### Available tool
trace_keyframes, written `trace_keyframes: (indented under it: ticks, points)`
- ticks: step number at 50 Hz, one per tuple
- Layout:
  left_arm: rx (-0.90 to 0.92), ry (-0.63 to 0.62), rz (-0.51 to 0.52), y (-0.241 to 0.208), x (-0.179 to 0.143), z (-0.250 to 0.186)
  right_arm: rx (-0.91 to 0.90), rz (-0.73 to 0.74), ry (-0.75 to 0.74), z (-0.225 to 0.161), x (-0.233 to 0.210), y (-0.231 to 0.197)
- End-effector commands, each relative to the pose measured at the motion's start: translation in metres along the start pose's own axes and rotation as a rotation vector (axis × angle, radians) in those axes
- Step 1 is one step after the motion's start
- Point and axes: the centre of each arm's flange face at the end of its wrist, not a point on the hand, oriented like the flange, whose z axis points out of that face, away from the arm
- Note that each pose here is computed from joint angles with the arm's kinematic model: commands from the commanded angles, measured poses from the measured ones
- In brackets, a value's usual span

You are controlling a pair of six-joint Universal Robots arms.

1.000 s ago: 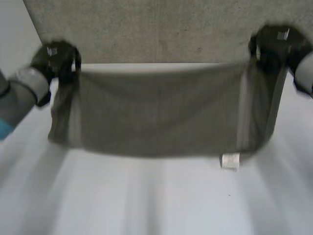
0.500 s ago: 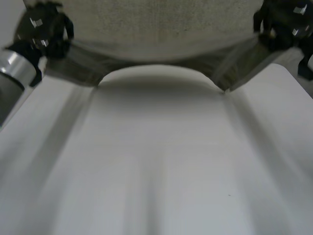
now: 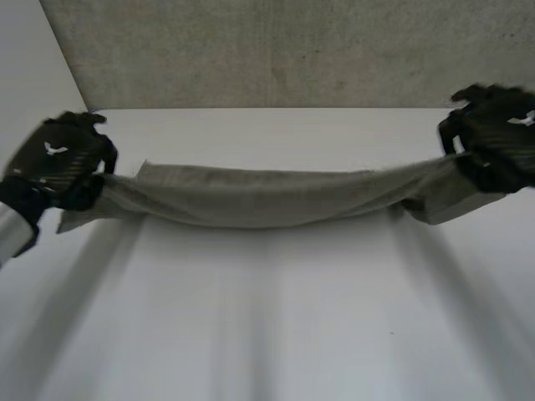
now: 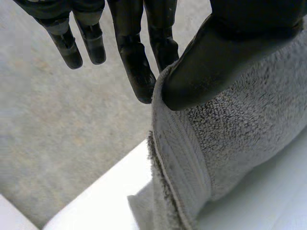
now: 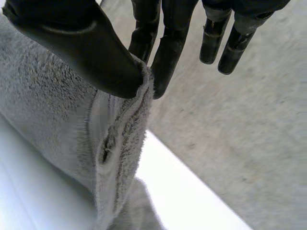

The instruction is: Fold the towel.

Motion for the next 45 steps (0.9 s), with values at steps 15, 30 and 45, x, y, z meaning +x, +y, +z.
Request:
trace_keyframes:
  ticks: [15,30,45]
  points:
    - [-0.099,0.092,-0.129,0.015,-0.007,0.002,-0.13,0.028,-0.088,0.015,0.021,0.039]
    - [-0.165,0.063,-0.122,0.062,-0.015,0.09,-0.264,-0.059,-0.086,0.077,0.029,0.097]
    - [-0.159,0.078,-0.093,0.105,-0.002,0.138,-0.205,-0.15,-0.016,0.127,0.02,0.132]
